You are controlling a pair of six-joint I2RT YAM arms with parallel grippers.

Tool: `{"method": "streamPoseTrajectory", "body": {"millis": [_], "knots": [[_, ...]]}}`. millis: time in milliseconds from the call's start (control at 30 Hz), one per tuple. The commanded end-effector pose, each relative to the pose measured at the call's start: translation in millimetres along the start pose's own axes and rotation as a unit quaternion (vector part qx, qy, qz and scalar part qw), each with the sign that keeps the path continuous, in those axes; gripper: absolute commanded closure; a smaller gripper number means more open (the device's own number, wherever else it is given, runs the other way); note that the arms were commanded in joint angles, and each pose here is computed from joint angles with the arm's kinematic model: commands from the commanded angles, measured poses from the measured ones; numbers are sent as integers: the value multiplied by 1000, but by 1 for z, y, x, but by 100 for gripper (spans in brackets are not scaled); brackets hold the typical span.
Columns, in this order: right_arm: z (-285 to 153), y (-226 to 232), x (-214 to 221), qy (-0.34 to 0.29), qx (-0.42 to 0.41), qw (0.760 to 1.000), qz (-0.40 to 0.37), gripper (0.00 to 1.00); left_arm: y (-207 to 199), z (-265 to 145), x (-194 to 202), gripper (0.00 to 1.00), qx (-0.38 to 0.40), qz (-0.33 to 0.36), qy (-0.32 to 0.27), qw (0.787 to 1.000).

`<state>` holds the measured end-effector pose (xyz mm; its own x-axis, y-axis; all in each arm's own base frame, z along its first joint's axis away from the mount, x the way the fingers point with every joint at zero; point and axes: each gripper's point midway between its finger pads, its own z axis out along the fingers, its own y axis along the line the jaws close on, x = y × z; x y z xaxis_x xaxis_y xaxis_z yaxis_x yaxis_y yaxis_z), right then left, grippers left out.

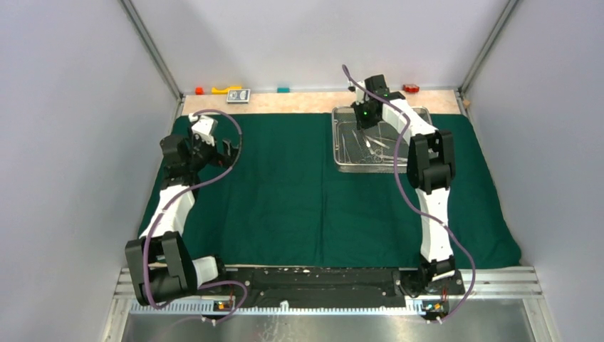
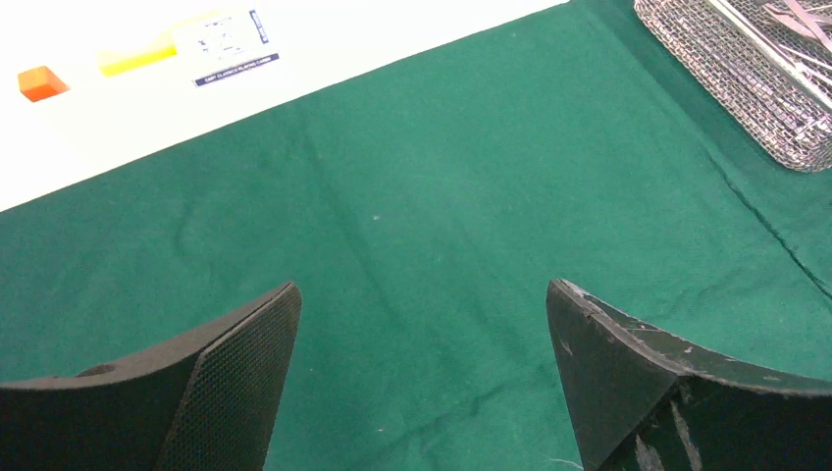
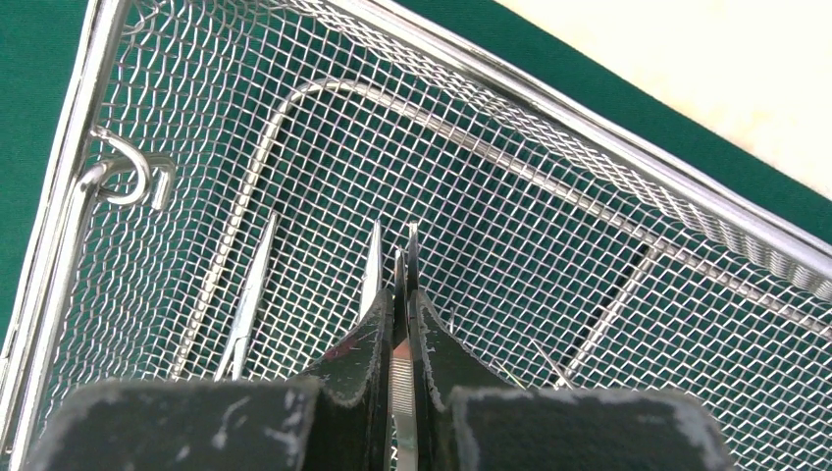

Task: Open and lay out the surgical kit
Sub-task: Pick up the medical item from the container.

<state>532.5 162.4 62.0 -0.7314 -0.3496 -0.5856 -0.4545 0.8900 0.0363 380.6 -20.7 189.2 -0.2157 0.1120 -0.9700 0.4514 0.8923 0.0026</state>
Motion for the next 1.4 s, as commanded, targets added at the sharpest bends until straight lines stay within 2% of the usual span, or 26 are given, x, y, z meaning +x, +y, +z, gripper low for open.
{"method": "streamPoseTrajectory", "body": {"millis": [0, 533, 767, 900, 1367], "knots": [[-27, -3, -37, -48, 5, 999, 3, 100, 3, 4, -25, 1, -1, 28, -22, 999], [-39, -12, -44, -55, 26, 998, 4, 100, -15, 18, -28, 1, 20, 31, -17, 999], [-55, -31, -57, -69, 58, 996, -5, 96, -18, 23, -29, 1, 23, 31, -17, 999], [-59, -42, -59, -72, 63, 995, 5, 100, -21, 28, -27, 1, 26, 29, -13, 999], [-83, -41, -75, -104, 38, 993, 39, 100, -28, 39, -33, 1, 36, 36, -14, 999]]}}
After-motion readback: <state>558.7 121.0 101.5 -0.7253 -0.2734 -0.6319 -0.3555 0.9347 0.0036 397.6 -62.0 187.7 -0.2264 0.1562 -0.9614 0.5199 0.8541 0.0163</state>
